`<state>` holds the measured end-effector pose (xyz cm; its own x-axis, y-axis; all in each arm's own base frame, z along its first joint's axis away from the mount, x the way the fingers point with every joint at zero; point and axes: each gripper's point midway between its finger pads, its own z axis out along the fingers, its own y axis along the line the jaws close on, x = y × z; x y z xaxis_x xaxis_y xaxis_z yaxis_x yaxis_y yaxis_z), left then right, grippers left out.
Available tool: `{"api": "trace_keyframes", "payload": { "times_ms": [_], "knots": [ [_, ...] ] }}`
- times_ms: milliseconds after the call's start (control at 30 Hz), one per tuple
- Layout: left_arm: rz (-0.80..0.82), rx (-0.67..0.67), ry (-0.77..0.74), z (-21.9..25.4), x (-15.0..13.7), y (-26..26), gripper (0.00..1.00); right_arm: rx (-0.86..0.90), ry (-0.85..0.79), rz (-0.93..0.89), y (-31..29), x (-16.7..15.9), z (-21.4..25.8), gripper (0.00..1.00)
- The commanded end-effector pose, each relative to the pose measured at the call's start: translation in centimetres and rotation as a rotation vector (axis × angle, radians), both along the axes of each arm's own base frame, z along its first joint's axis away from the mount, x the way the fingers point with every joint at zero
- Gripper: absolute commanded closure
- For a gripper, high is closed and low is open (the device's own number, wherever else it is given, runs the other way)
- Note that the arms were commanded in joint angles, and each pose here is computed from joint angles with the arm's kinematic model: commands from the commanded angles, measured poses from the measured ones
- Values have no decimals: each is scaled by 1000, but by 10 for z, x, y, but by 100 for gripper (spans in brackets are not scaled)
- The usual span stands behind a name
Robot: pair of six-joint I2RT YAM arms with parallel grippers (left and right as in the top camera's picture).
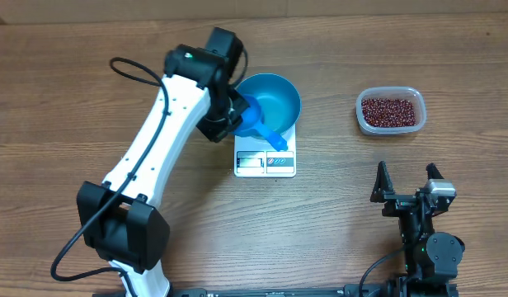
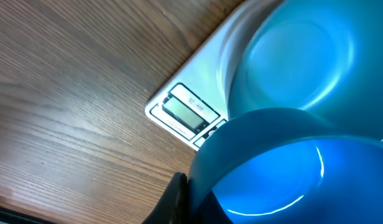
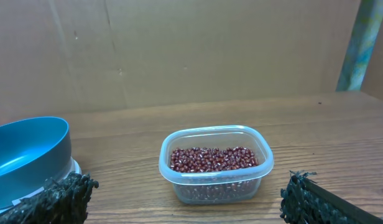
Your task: Scoop item into bowl and weigh 150g on scale
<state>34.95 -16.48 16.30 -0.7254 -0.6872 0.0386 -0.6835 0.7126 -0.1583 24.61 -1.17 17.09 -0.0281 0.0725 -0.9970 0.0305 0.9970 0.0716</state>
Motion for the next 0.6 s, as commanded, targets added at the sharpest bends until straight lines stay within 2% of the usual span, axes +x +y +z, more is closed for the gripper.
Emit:
{"api": "trace_keyframes", "payload": {
  "times_ms": [0, 167, 367, 567],
  "knots": [
    [36, 44, -45, 6, 5, -1, 96, -5, -7, -11, -2, 0, -1, 0],
    [5, 112, -83, 6, 5, -5, 96, 56, -20, -2, -1, 0, 2, 0],
    [-1, 108, -92, 6, 5, -8, 96, 183, -111, 4, 0, -2, 28, 0],
    [-12, 102, -98, 7, 7, -9, 96, 262, -83, 65, 12, -14, 64, 0]
  ]
}}
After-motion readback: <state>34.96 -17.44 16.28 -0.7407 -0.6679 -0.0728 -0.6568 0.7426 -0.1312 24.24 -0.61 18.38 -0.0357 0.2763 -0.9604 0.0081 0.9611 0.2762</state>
